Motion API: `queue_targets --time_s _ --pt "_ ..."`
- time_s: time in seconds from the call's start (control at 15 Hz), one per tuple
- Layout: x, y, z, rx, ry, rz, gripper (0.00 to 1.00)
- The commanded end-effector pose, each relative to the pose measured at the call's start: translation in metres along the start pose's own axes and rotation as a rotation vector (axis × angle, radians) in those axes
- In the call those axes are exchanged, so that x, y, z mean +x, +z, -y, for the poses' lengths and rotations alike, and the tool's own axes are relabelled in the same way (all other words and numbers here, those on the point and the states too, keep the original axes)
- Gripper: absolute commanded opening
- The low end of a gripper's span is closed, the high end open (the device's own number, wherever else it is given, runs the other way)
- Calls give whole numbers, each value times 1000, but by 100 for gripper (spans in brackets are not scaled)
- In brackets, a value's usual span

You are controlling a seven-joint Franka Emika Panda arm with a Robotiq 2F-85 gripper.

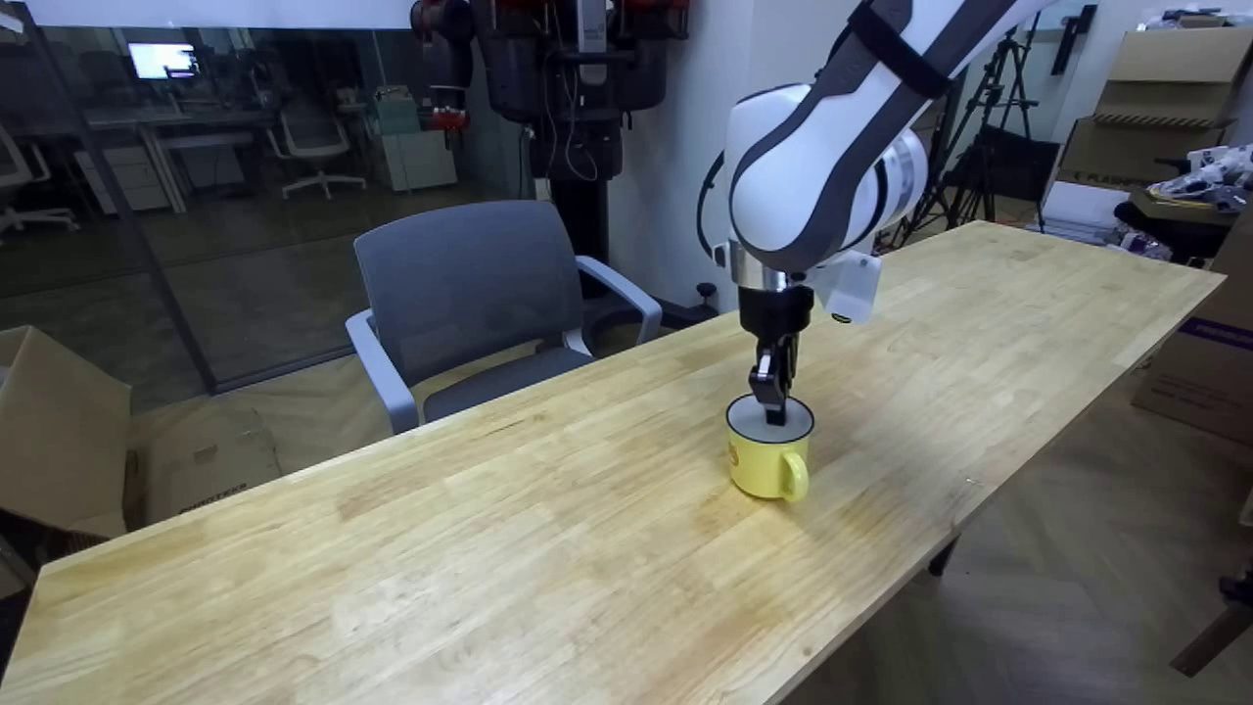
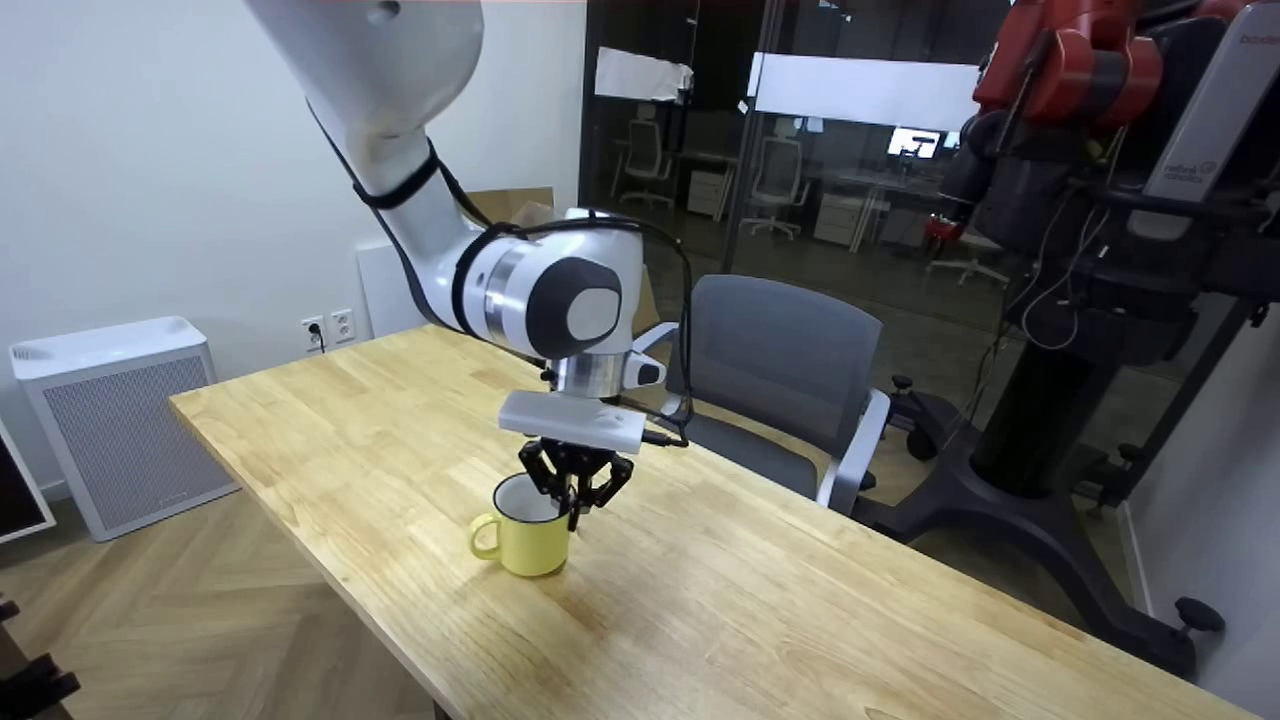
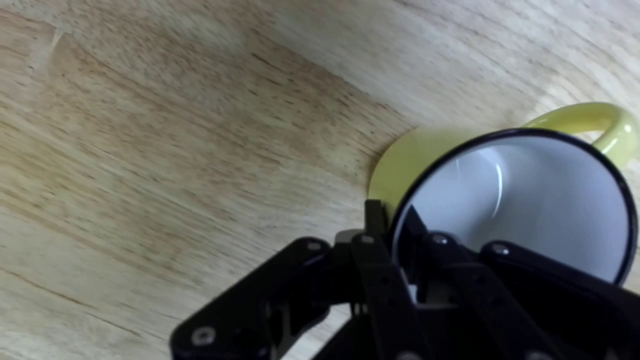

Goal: Move the mug slightly to the right

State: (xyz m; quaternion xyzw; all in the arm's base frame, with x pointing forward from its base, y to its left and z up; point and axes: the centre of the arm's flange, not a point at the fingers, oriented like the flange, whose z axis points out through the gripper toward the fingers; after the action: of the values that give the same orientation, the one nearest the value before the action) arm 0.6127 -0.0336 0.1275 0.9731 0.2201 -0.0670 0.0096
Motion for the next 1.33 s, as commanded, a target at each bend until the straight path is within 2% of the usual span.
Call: queue_targets --time_s 0.0,0.13,0.33,0.87,1.27 --pt "0 0 0 0 0 1 3" --pt "1 -6 -4 11 94 -31 3" --pt "-6 -17 -28 33 247 -88 3" --pt "-73 -27 -115 117 617 -157 3" --pt "-104 -17 -153 207 890 -197 3"
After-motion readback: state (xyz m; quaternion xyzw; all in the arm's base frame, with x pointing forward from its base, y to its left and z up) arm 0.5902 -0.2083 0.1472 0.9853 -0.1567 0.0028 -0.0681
